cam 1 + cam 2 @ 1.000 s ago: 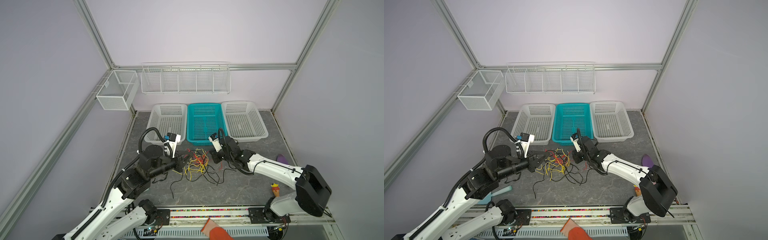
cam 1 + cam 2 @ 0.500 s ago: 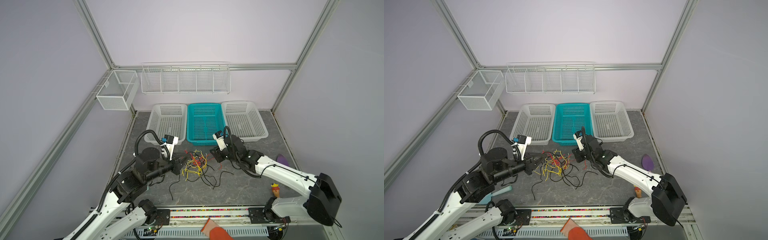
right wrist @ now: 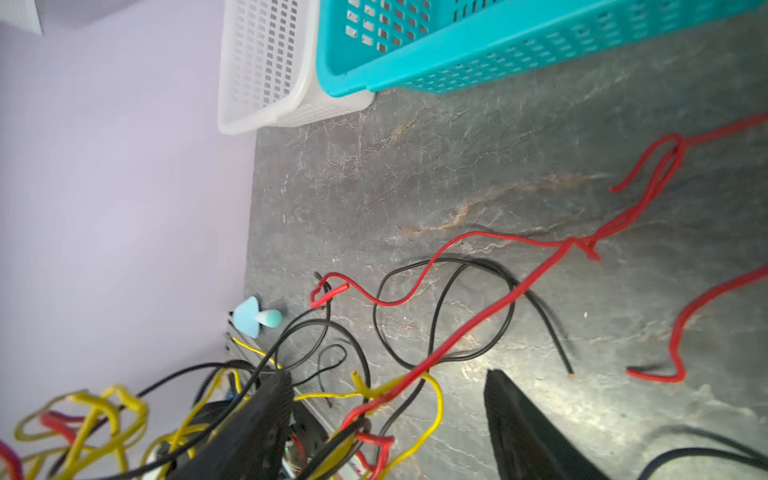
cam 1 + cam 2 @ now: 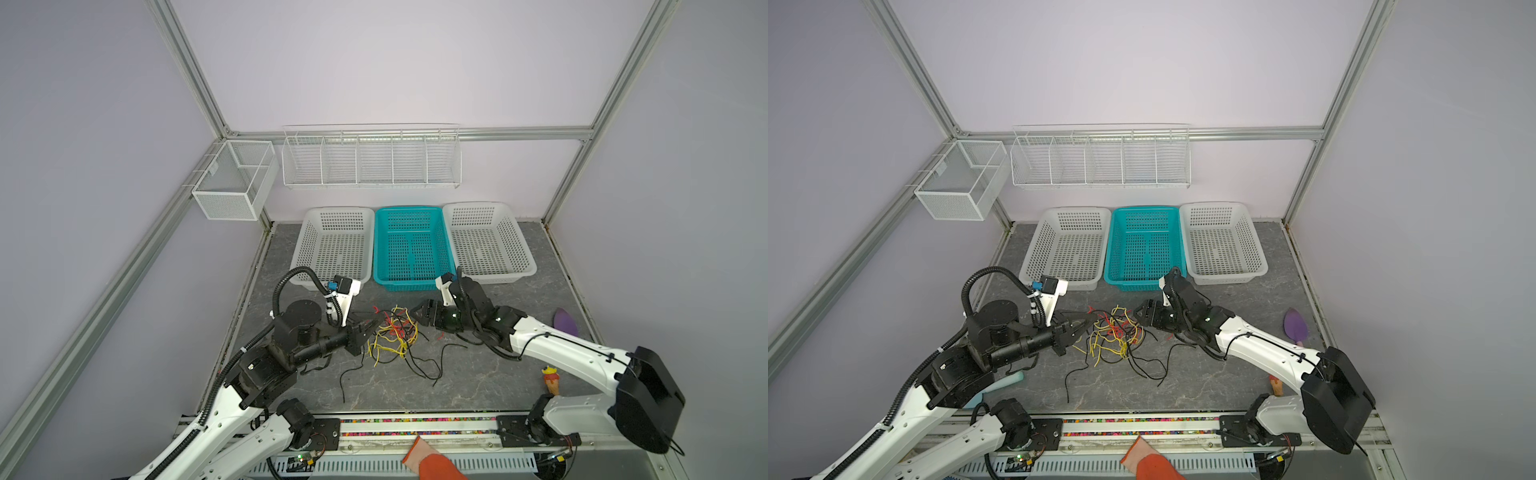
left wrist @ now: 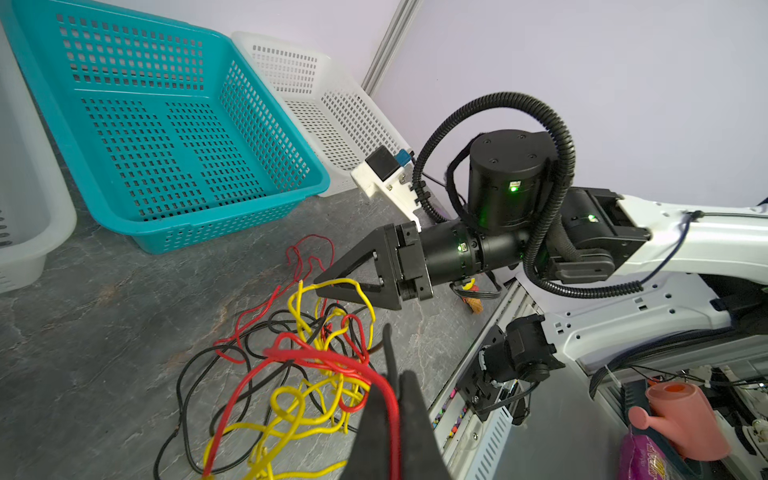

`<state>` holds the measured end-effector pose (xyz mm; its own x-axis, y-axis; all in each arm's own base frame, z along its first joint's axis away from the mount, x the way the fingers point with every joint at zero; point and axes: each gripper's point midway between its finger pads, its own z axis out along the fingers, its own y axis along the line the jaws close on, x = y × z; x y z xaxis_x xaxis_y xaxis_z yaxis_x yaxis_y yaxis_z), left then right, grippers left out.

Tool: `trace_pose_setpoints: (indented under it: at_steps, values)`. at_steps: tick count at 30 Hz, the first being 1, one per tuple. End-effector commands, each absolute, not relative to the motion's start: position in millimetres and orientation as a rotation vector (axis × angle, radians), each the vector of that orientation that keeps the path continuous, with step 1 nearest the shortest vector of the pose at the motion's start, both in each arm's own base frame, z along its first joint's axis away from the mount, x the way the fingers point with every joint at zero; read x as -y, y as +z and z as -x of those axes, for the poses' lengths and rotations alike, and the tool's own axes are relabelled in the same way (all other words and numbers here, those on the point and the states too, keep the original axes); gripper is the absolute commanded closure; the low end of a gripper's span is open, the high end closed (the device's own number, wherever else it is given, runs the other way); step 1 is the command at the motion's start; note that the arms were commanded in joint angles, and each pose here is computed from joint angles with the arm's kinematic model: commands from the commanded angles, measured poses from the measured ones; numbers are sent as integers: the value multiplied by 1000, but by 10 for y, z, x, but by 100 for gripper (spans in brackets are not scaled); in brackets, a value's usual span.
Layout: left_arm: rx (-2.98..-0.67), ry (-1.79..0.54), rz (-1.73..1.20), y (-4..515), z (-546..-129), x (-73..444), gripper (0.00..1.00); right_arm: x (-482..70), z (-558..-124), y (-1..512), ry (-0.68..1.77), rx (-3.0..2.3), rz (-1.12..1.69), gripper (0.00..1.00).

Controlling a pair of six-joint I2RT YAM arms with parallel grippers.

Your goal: Untangle the cables

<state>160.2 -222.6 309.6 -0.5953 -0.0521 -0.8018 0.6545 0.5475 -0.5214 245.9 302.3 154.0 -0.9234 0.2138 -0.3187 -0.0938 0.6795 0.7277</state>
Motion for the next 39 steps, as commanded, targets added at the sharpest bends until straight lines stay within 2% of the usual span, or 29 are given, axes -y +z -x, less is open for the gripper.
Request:
trace_pose_setpoints:
  at_steps: [1,7,16,22,28,33,39]
  values:
    - [-1891,-1125,-506,3229,-1576,2231,100,-3058,-2488,1623,1271,-2484,-333,24]
    - [-1881,-1157,-515,3230,-1540,2250,100,-3021,-2672,1593,1256,-2461,-397,29]
    - [-1861,-1181,-512,3255,-1509,2245,100,-3213,-2759,1429,1409,-2488,-447,44]
    - [-1873,-1176,-513,3200,-1501,2235,100,-3185,-2818,1429,1391,-2482,-444,70]
    - [-1926,-1063,-495,3051,-1548,2107,100,-2845,-2903,1456,1237,-2472,-460,87]
    - [-1990,-860,-397,2935,-1689,1829,100,-2499,-2942,1502,1141,-2447,-489,94]
    - [-2031,-722,-344,2874,-1799,1665,100,-2067,-2879,1622,988,-2411,-483,94]
